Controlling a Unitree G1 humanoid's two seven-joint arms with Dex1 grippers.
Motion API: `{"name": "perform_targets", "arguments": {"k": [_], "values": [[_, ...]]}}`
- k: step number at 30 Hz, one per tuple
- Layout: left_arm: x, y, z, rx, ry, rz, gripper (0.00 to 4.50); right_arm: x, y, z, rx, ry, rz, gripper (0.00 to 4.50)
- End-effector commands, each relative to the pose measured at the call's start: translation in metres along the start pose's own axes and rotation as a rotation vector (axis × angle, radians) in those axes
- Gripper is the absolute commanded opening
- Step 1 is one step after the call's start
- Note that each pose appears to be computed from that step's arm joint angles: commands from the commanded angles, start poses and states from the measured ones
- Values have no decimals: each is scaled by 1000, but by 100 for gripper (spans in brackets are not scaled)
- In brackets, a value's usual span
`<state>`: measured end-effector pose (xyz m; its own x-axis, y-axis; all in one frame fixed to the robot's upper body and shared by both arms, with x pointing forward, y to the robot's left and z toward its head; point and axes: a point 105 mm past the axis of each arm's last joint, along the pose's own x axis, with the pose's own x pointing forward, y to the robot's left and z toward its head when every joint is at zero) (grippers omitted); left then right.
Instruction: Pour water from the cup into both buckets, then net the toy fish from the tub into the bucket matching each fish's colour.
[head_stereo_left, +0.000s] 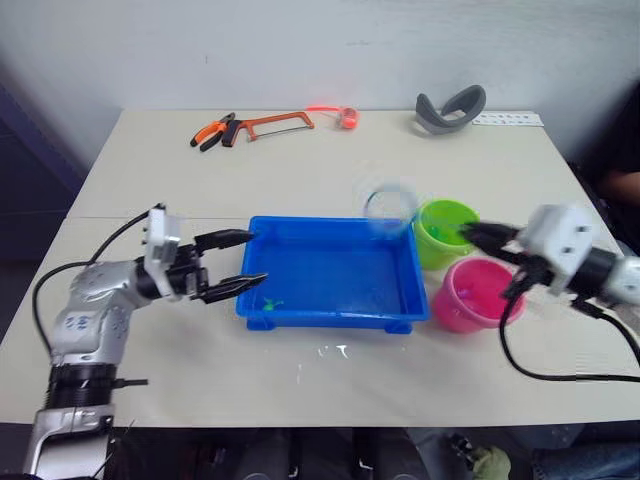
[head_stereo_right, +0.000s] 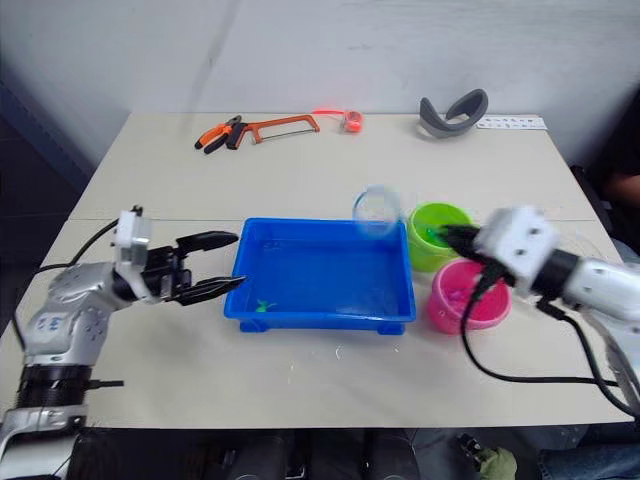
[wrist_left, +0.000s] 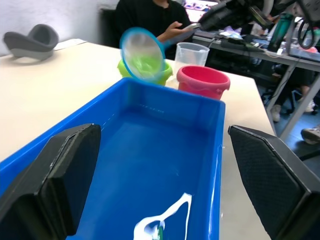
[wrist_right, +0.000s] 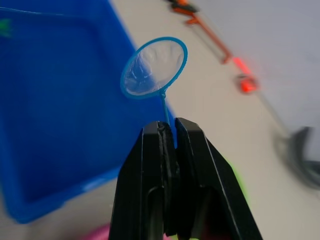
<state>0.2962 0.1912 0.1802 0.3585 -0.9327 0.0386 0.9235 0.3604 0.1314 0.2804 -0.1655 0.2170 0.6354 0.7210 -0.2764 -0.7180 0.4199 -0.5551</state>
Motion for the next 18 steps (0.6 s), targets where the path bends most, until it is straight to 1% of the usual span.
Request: {"name": "perform_targets", "arguments": {"k": [1, 6, 9, 10, 14, 16, 18], "values": [[-19, -4, 9, 34, 29, -3, 444, 23, 17, 3, 17, 35, 131, 0], [-34, -10, 8, 46, 130, -51, 444, 62, 34, -12, -49, 117, 267, 0], [-38, -10, 11, 57, 188, -89, 444, 81, 36, -12, -82, 133, 290, 0], [-39, -12, 12, 59, 224, -115, 444, 87, 37, -11, -89, 139, 303, 0], [-45, -16, 9, 73, 358, -197, 444, 104, 45, -9, -98, 150, 351, 0], [-46, -16, 8, 83, 388, -213, 444, 109, 50, -8, -96, 147, 376, 0], [-44, -15, 9, 92, 393, -220, 444, 115, 58, -3, -72, 128, 409, 0]]}}
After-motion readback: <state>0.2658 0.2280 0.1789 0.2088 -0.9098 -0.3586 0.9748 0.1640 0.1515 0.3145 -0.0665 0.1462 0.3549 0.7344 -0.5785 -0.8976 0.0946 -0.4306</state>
